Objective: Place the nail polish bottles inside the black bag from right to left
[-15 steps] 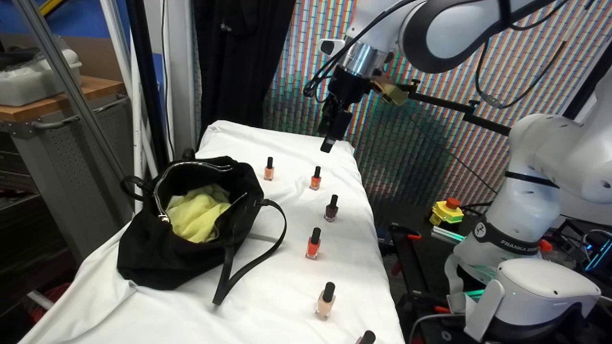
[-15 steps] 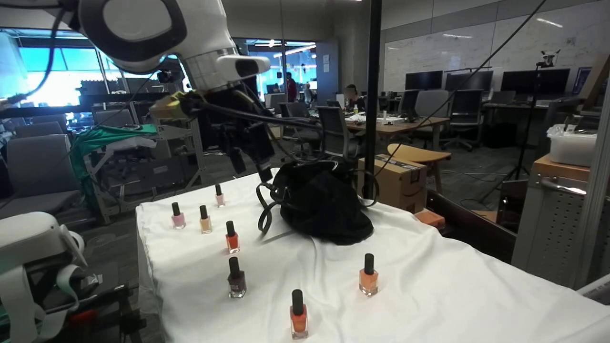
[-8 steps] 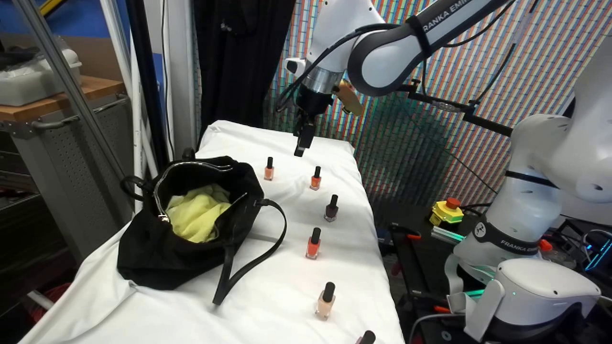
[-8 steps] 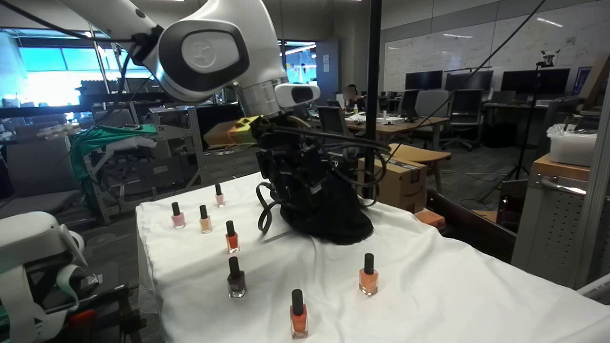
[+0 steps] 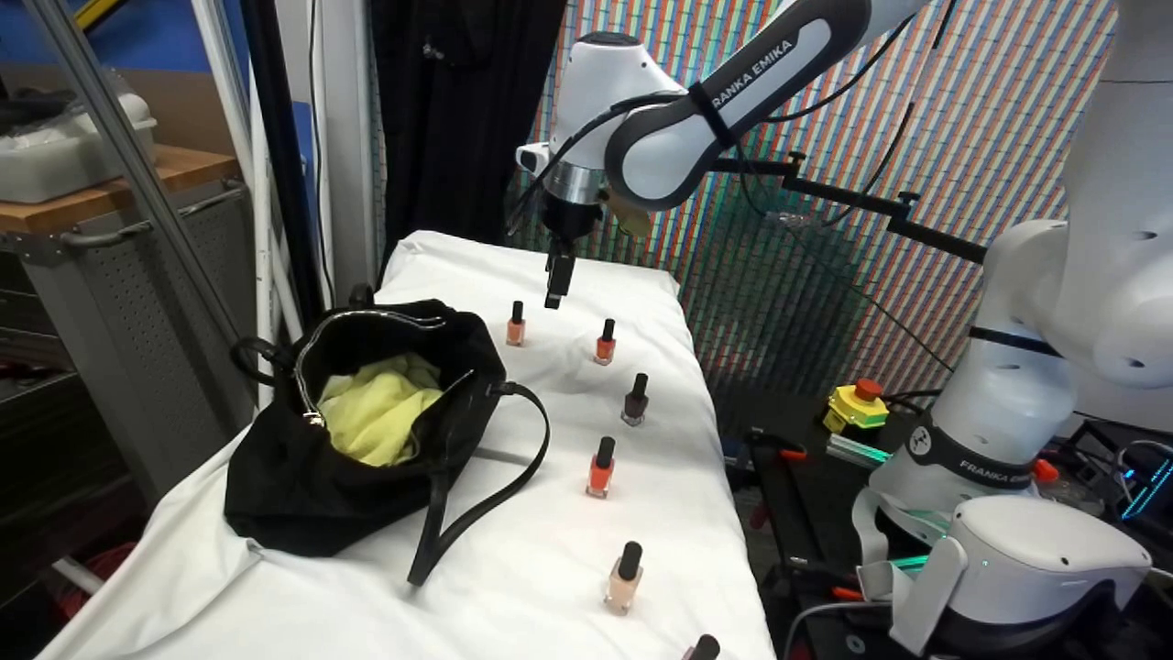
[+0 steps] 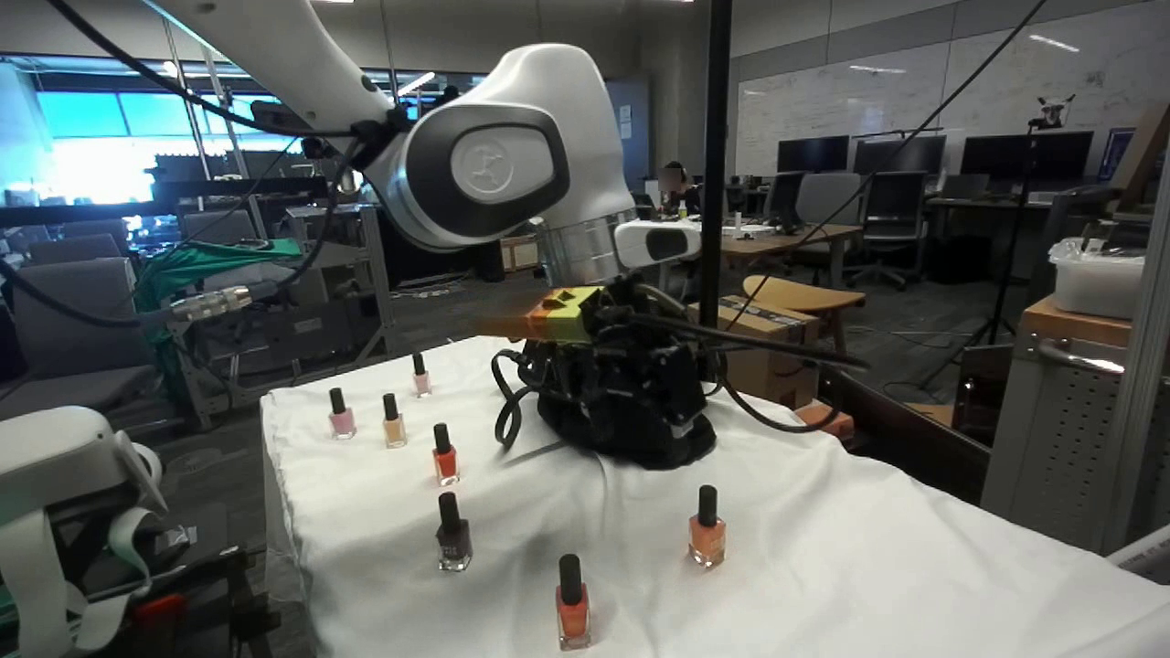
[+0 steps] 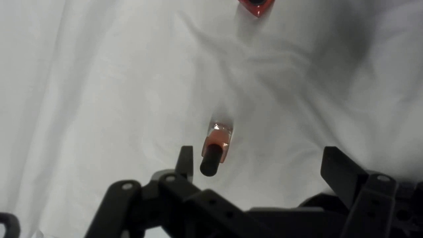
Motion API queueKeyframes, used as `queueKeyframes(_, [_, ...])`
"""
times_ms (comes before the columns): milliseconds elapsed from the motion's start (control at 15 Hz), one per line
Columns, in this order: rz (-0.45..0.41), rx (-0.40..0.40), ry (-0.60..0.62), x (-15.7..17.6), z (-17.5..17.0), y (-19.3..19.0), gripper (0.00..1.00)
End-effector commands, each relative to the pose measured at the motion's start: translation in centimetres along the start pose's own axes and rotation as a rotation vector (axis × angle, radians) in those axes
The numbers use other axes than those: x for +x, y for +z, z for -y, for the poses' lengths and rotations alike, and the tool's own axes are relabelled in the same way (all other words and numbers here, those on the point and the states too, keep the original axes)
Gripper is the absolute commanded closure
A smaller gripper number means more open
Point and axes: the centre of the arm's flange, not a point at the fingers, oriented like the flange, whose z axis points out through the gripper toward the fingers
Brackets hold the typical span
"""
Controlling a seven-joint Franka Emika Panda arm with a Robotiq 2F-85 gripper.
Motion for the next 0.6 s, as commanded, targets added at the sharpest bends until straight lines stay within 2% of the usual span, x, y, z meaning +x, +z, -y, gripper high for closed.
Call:
queueKeyframes(0, [0.004,0.021,0.004,2.5,-2.2,2.4,0.0])
queueKeyframes(267, [0.009,0.093,0.041,3.8,-2.6,4.7,0.0])
queueKeyframes(533, [0.009,0.121,0.093,4.7,-3.4,6.6,0.0])
